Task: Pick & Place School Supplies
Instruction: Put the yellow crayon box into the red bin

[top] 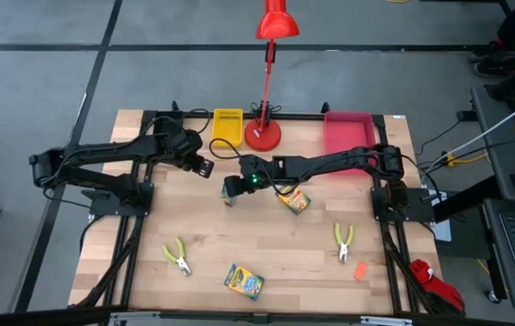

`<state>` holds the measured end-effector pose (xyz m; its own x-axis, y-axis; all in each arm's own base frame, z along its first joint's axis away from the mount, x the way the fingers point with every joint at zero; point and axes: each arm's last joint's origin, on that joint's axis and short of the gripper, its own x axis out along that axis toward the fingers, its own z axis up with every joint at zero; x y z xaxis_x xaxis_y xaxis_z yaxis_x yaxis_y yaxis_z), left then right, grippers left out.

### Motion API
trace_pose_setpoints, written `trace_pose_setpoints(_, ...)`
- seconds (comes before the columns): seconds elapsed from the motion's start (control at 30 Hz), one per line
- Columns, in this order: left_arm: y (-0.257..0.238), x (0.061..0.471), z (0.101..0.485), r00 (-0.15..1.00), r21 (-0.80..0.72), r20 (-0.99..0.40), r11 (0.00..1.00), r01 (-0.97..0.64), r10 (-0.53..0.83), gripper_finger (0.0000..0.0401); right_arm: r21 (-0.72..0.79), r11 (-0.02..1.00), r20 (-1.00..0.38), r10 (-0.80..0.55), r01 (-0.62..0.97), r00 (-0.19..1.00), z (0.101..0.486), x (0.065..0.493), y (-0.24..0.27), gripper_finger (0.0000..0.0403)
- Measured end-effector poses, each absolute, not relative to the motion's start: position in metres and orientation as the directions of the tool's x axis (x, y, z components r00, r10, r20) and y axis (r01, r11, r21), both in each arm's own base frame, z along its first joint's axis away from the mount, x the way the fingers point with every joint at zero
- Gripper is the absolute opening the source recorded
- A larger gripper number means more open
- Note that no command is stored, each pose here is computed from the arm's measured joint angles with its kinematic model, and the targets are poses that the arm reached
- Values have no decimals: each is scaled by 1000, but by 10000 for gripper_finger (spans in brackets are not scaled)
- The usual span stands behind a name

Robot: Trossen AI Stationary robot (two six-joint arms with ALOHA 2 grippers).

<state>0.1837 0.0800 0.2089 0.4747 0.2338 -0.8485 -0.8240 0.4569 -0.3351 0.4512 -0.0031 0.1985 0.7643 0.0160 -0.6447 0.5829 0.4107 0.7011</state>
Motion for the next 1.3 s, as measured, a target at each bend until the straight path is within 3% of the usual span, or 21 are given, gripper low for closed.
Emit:
trace_pose_setpoints(0.17,80,184,209,475,-335,-848,457,-824,234,15,696,442,-644,34,566,764,199,451,0,17)
trace_pose_setpoints(0.27,80,184,209,475,-336,-848,457,-824,234,15,693,463,-642,48,552,765,200,451,3,6)
trace_pose_setpoints(0.5,79,184,209,476,-336,-849,459,-822,231,15,692,480,-640,62,539,766,210,447,9,44)
trace_pose_setpoints(0.73,73,187,209,493,-353,-848,489,-798,192,15,655,568,-618,23,499,785,235,436,21,52)
trace_pose_setpoints(0.93,60,197,213,594,-458,-801,561,-689,76,16,652,585,-631,66,482,773,236,434,27,69)
trace_pose_setpoints(1.17,40,208,219,668,-500,-744,660,-561,5,20,566,613,-766,143,552,626,224,418,44,132)
trace_pose_setpoints(1.3,31,206,225,685,-462,-728,709,-533,41,33,461,656,-854,144,598,500,216,404,63,163)
